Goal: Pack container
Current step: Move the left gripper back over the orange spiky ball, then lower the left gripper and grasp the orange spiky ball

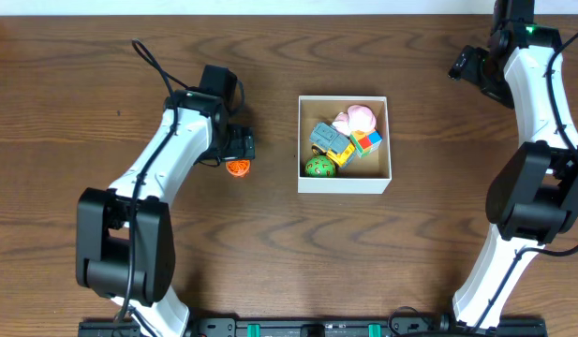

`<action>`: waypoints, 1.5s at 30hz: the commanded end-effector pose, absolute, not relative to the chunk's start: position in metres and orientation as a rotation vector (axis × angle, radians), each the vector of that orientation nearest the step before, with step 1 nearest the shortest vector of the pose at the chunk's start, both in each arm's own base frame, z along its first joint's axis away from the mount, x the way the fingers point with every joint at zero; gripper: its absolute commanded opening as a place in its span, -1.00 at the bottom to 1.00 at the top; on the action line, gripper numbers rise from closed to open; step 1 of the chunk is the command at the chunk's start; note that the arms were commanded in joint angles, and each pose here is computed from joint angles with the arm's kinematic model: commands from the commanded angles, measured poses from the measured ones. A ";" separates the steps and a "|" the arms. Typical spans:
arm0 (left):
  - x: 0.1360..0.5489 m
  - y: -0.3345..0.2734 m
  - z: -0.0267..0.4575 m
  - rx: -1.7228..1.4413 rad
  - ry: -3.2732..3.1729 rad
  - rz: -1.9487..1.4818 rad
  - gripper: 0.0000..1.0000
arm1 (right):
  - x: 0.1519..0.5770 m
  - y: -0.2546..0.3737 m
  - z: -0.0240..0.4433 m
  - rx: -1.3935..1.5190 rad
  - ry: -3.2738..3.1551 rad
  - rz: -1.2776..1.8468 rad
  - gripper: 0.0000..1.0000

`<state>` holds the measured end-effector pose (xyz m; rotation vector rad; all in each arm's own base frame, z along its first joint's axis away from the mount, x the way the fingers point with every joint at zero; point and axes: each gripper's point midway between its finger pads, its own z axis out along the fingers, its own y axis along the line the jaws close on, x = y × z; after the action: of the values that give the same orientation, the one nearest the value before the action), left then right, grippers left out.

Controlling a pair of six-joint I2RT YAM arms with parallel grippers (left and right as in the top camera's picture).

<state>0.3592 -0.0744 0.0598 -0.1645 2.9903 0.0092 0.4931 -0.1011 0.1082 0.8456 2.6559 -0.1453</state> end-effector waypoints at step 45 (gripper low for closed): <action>0.361 -0.092 0.016 -0.124 3.065 -0.017 0.96 | 0.492 -0.103 0.112 0.866 2.639 -0.159 0.99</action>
<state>0.3592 -0.1033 0.0194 -0.0911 3.0638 -0.0622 0.4931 -0.1012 0.1082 0.8456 2.6554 -0.1457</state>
